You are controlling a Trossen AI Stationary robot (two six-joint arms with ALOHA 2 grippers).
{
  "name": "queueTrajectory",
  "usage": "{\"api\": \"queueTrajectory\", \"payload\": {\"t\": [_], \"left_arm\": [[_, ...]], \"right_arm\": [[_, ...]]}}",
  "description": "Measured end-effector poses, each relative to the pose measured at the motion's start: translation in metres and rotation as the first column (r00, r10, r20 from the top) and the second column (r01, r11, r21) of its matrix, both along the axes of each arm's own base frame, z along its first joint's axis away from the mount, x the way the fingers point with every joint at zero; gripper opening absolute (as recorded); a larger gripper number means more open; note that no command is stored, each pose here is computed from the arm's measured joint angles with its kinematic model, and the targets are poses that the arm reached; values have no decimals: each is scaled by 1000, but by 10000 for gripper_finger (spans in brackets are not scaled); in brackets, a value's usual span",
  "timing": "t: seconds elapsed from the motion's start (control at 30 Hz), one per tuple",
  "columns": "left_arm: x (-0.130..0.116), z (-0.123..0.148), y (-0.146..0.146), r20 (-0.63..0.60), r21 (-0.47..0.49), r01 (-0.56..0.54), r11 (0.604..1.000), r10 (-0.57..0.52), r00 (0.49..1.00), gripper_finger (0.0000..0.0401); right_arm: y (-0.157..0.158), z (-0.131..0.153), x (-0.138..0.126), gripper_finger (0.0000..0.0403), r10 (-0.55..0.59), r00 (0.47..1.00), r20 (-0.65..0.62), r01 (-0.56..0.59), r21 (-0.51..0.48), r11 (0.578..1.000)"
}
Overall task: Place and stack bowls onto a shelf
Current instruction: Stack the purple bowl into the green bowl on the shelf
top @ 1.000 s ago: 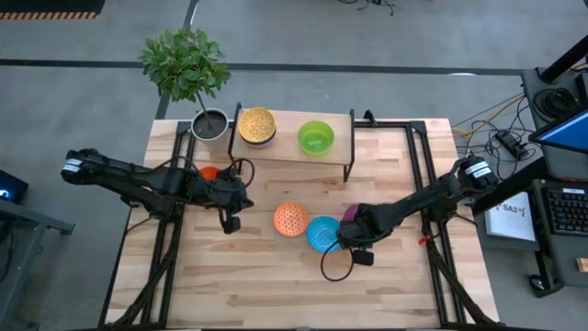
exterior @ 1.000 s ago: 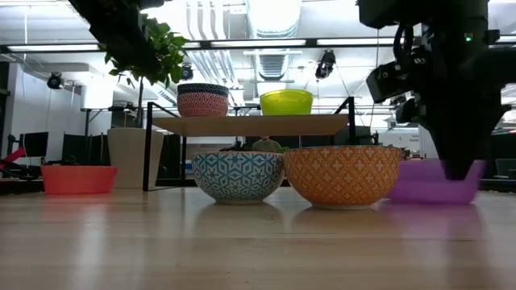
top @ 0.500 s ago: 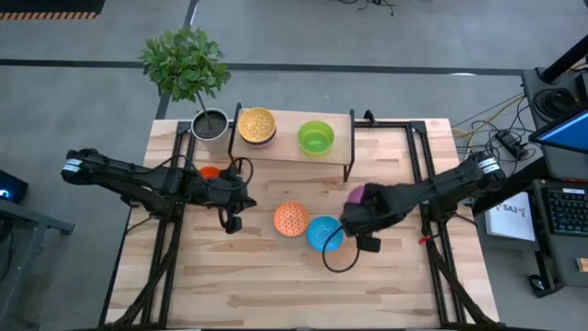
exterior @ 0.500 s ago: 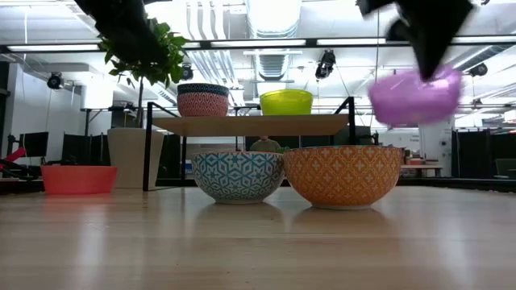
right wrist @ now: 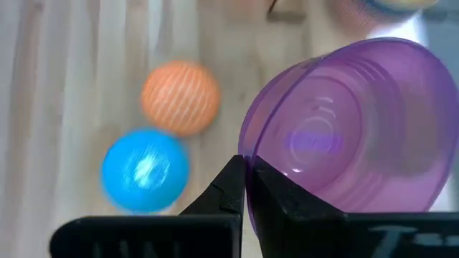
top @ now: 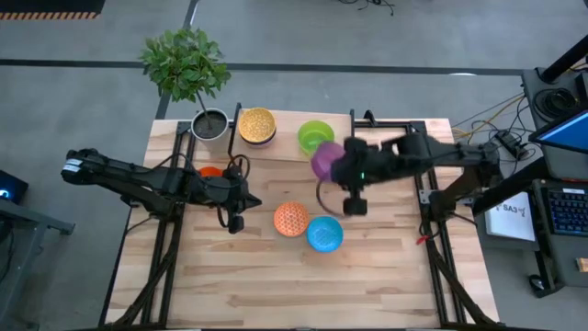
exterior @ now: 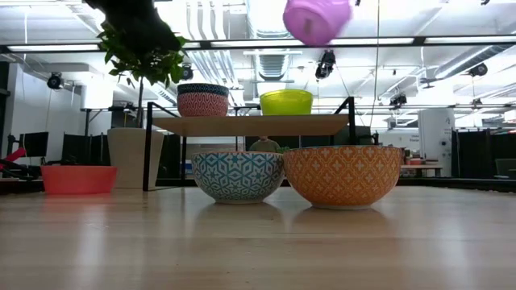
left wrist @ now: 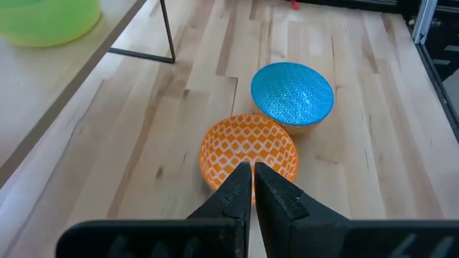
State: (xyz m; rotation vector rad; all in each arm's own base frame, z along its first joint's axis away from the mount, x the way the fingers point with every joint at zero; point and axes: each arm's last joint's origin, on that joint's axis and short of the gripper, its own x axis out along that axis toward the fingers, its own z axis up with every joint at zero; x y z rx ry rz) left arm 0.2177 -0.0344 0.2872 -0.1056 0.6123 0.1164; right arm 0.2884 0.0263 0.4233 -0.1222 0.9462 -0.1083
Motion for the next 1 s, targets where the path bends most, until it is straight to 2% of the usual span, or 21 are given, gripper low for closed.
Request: {"api": "queueTrajectory", "payload": {"t": [0.17,0.27,0.7,1.0], "left_arm": [[1,1,0,11,-10,-5,1000,5,1000,1],[1,1,0,12,-20,-11,1000,12,1000,1],[1,1,0,11,-24,-14,1000,14,1000,1],[1,1,0,11,-24,-14,1000,14,1000,1]], "right_arm": [[-30,11,8,9,34,996,87,-25,-99,995],[-47,9,14,9,41,995,94,-28,-140,990],[-94,-40,52,9,18,992,-126,-38,-163,986],[-118,-60,62,9,-3,981,-196,-33,-180,983]]}}
